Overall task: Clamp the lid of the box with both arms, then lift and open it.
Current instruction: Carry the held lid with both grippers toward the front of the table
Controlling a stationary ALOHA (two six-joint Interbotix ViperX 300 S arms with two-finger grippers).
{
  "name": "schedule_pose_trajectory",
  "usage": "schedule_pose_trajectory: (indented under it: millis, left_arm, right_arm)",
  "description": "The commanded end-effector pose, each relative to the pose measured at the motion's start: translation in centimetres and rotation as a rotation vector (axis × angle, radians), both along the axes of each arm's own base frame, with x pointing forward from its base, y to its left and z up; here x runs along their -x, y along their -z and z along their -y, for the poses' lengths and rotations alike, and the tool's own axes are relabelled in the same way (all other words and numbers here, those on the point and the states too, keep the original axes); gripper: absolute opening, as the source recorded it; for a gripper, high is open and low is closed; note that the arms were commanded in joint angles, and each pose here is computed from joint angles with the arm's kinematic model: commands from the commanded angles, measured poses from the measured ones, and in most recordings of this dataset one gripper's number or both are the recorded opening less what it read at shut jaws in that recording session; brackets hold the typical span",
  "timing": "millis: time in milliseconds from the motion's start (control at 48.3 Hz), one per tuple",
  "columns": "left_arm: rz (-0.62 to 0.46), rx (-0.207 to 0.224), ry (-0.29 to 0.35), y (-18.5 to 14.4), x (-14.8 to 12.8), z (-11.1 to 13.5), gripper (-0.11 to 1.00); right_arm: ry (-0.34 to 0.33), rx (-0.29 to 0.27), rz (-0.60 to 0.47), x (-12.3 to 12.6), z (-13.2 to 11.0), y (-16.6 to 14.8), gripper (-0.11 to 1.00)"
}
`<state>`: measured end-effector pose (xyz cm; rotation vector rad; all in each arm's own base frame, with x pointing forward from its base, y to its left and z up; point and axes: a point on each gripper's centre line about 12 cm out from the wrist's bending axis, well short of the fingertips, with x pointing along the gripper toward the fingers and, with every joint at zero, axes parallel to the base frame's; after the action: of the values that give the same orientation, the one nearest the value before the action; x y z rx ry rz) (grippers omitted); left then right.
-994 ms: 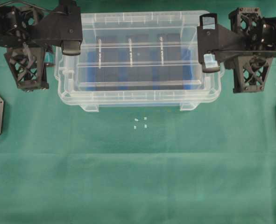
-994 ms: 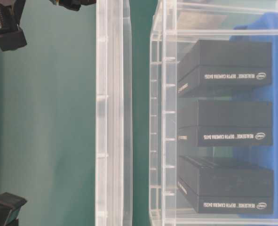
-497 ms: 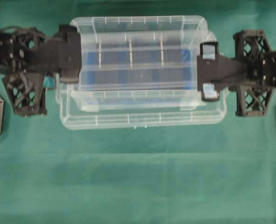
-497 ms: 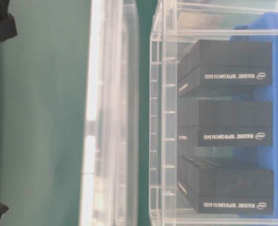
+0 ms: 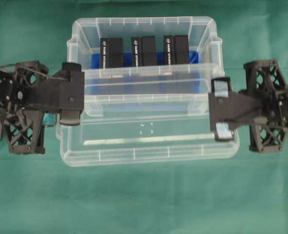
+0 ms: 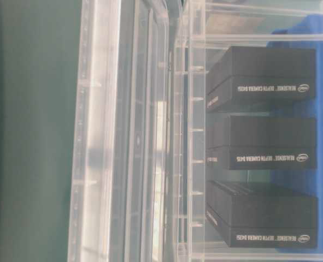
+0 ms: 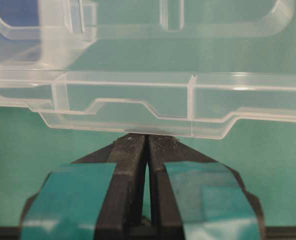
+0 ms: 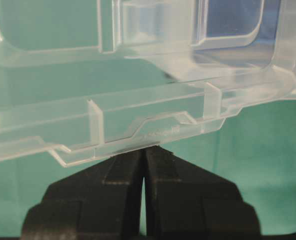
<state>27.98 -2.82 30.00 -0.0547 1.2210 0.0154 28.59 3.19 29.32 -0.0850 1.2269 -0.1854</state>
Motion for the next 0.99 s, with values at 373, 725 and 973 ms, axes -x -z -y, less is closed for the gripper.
schedule_pose_trajectory:
  millis: [373, 725, 973]
  left_arm:
    - [0.056, 0.031, 0.016, -1.5, -1.0, 3.6, 0.01]
    - [0.054, 0.036, 0.078, -1.7, -1.6, 6.1, 0.01]
    - [0.053, 0.036, 0.089, -1.7, -1.6, 6.4, 0.01]
  right_arm:
    - [-0.032, -0.007, 0.068, -1.2, -4.7, -2.1, 0.0]
    - [-0.046, 0.016, 0.062, -1.7, -7.4, -2.1, 0.0]
    - [-0.046, 0.028, 0.055, -2.1, -8.1, -2.1, 0.0]
